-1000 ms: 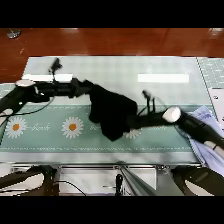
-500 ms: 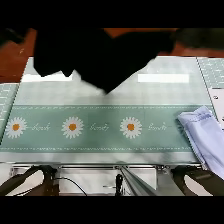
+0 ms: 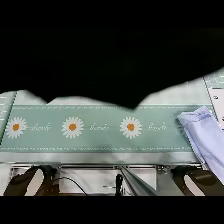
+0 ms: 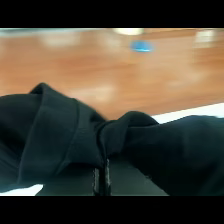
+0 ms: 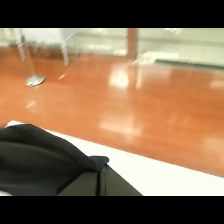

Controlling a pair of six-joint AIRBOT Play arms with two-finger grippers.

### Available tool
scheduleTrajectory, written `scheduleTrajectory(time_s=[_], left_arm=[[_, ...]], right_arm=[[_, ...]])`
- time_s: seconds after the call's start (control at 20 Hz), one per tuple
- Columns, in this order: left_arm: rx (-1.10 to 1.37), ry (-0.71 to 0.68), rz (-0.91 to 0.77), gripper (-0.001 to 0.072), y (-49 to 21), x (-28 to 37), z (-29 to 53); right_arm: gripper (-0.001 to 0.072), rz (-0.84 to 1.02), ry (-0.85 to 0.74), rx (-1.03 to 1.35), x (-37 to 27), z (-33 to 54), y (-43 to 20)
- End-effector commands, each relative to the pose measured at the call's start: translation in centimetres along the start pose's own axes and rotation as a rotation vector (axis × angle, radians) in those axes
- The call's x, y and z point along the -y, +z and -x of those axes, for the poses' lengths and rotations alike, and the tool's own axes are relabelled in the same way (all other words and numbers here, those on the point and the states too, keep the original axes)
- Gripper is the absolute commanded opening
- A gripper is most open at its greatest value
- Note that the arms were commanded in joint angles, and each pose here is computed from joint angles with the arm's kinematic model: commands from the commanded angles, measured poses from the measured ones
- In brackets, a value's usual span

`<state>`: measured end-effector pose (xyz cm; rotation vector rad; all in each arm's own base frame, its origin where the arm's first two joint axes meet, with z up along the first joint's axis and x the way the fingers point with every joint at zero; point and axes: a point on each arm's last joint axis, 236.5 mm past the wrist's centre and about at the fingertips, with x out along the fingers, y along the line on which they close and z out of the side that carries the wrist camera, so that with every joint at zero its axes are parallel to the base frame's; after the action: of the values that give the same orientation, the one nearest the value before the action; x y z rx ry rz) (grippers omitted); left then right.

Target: Fold the shirts.

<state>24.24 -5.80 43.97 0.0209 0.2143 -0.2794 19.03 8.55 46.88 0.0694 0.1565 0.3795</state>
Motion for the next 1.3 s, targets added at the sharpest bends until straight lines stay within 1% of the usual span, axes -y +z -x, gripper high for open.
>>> scheduleTrajectory(time_s=[0.0, 0.1, 0.15, 0.25, 0.35, 0.45, 0.6, 0.7, 0.8, 0.85, 0.9, 1.0, 1.15, 1.2, 1.25], left_arm=[[0.027, 0.148, -0.115, 0.0022, -0.8, -0.1, 7.0], [-0.091, 0.059, -0.072, 0.0022, -4.4, 1.3, 6.3], [-0.211, 0.031, -0.033, 0.0021, -7.7, 1.4, 5.2], [-0.453, 0.002, 0.036, 0.0022, -14.9, 1.0, 2.4], [-0.651, -0.015, 0.113, 0.0022, -21.9, 0.5, -0.3], [-0.789, -0.011, 0.203, 0.0023, -28.2, 0.0, -3.2], [-0.802, -0.072, 0.287, 0.0023, -33.3, 0.5, -9.0], [-0.777, -0.107, 0.353, 0.0023, -34.5, 0.6, -13.1], [-0.751, -0.109, 0.425, 0.0023, -35.1, 0.0, -17.1], [-0.744, -0.099, 0.46, 0.0023, -35.6, -0.5, -19.1], [-0.743, -0.094, 0.482, 0.0023, -35.9, -0.9, -20.7], [-0.751, -0.083, 0.498, 0.0022, -36.5, -1.7, -23.8], [-0.795, -0.11, 0.496, 0.0025, -37.4, -1.2, -27.0], [-0.818, -0.127, 0.49, 0.0061, -37.7, -0.7, -27.6], [-0.839, -0.141, 0.487, 0.0275, -37.9, -0.3, -27.9]], right_arm=[[0.0022, -0.019, -0.14, -0.015, 1.9, 5.2, -1.7], [0.0022, -0.044, -0.157, -0.087, 2.5, 4.8, -3.5], [0.0022, -0.055, -0.148, -0.132, 2.4, 4.1, -4.7], [0.0023, -0.098, -0.088, -0.223, 1.6, 1.8, -7.4], [0.0023, -0.123, -0.095, -0.333, 2.4, -0.6, -10.4], [0.0023, -0.139, -0.107, -0.438, 3.6, -3.6, -13.6], [0.0022, -0.131, -0.123, -0.558, 6.1, -10.0, -17.7], [0.0023, -0.123, -0.189, -0.595, 9.1, -14.7, -19.4], [0.0023, -0.133, -0.232, -0.6, 11.6, -19.9, -21.1], [0.0023, -0.167, -0.246, -0.604, 12.5, -22.2, -22.3], [0.0023, -0.247, -0.247, -0.6, 13.1, -24.7, -23.5], [0.0023, -0.409, -0.19, -0.539, 13.3, -29.5, -24.0], [0.0023, -0.591, -0.107, -0.485, 13.8, -34.9, -25.6], [0.0024, -0.667, -0.084, -0.492, 13.8, -36.2, -26.8], [0.003, -0.753, -0.069, -0.503, 13.9, -36.9, -27.8]])
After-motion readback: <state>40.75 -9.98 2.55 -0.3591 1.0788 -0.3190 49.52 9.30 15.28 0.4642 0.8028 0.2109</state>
